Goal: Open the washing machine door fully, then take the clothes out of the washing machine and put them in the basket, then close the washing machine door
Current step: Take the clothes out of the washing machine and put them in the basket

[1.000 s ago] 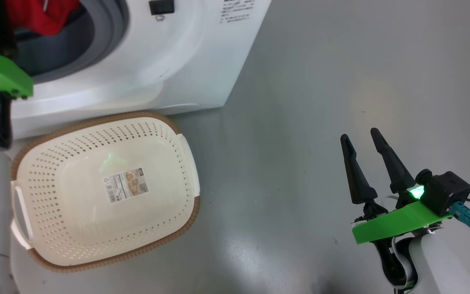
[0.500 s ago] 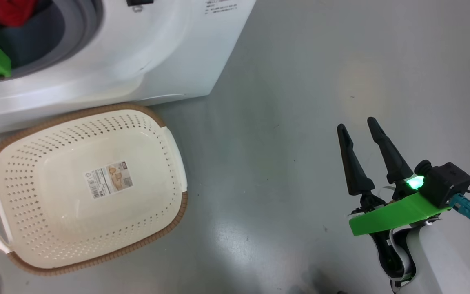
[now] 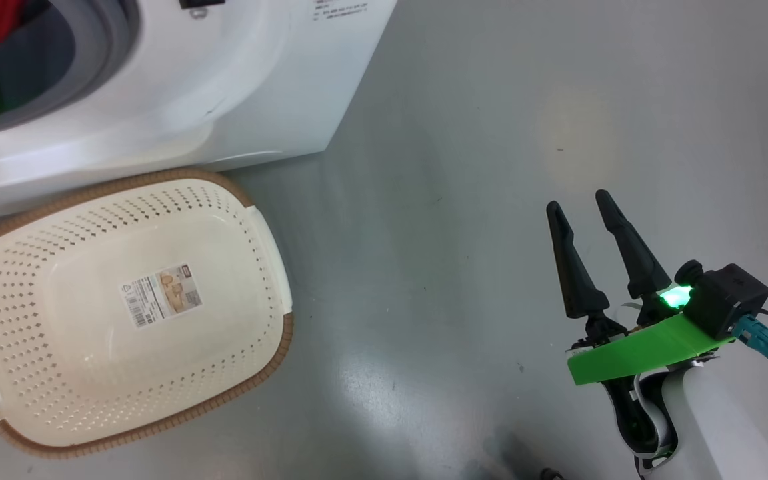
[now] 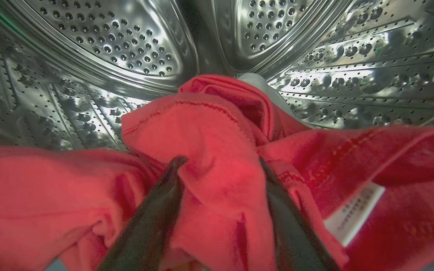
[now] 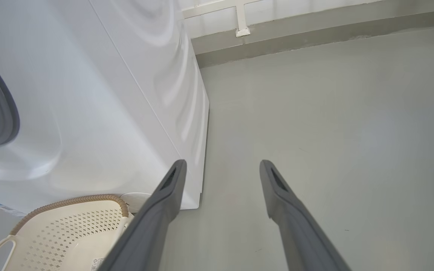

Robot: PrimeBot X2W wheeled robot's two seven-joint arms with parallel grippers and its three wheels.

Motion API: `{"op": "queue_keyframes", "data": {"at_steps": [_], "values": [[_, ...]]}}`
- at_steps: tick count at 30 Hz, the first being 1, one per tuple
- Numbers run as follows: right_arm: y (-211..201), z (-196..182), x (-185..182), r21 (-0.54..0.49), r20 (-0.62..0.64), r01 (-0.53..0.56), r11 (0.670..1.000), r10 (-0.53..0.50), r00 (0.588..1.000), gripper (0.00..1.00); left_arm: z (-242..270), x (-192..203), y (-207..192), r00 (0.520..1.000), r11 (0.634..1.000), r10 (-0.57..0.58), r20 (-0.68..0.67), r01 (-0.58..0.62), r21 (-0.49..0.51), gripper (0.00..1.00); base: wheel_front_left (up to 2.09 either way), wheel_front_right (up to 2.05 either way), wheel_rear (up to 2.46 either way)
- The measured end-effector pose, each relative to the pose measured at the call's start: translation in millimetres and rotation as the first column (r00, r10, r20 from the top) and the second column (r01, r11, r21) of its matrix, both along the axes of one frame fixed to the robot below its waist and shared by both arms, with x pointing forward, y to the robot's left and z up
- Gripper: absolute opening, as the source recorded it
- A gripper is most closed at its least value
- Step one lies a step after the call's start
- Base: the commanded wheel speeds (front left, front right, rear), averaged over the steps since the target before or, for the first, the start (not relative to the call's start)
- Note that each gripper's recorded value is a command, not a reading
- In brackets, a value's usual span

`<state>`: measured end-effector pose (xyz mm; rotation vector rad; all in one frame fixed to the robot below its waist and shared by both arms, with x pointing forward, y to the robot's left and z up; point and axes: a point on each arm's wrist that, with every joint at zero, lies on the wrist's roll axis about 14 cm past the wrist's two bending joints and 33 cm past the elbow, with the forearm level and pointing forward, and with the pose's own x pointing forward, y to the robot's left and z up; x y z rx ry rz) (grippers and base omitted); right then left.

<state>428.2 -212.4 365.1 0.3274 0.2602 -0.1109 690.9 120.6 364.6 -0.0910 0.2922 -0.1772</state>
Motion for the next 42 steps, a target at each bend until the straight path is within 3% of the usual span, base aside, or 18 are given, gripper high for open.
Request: {"op": "queue_keyframes", "data": {"at_steps": [1,2,3,10,23,42], "values": [[-0.1,0.3,0.0,0.001,0.001,0.001,1.0,-0.001,1.0,1.0,-0.2,0.0,0.0,1.0,1.0,-0.001,-0.003,0.001,0.001,0.51,0.0,0.0,0.0],[-0.3,0.7,0.0,0.002,0.002,0.002,1.0,-0.002,1.0,1.0,-0.9,-0.5,-0.2,1.0,1.0,-0.002,-0.006,0.002,0.003,0.1,0.0,0.0,0.0],[-0.4,1.1,0.1,0.003,0.003,0.003,1.0,-0.003,1.0,1.0,-1.5,-1.0,-0.4,1.0,1.0,-0.003,-0.009,0.003,0.005,0.0,0.0,0.0,0.0],[1.1,3.8,1.5,0.005,0.012,-0.001,1.0,0.001,1.0,1.0,1.3,-2.6,1.2,1.0,1.0,-0.004,-0.009,0.004,0.013,0.0,0.0,0.0,0.0],[3.8,18.0,7.1,0.005,0.055,-0.009,1.0,0.009,0.998,1.0,34.9,-17.2,4.8,0.994,1.0,0.004,0.108,-0.004,-0.006,0.0,0.0,0.0,0.0],[27.7,35.6,7.0,-0.006,0.102,-0.078,0.997,0.078,0.992,1.0,105.0,-95.3,38.2,0.936,0.986,0.146,0.319,-0.113,-0.12,0.0,0.0,0.0,0.0]]}}
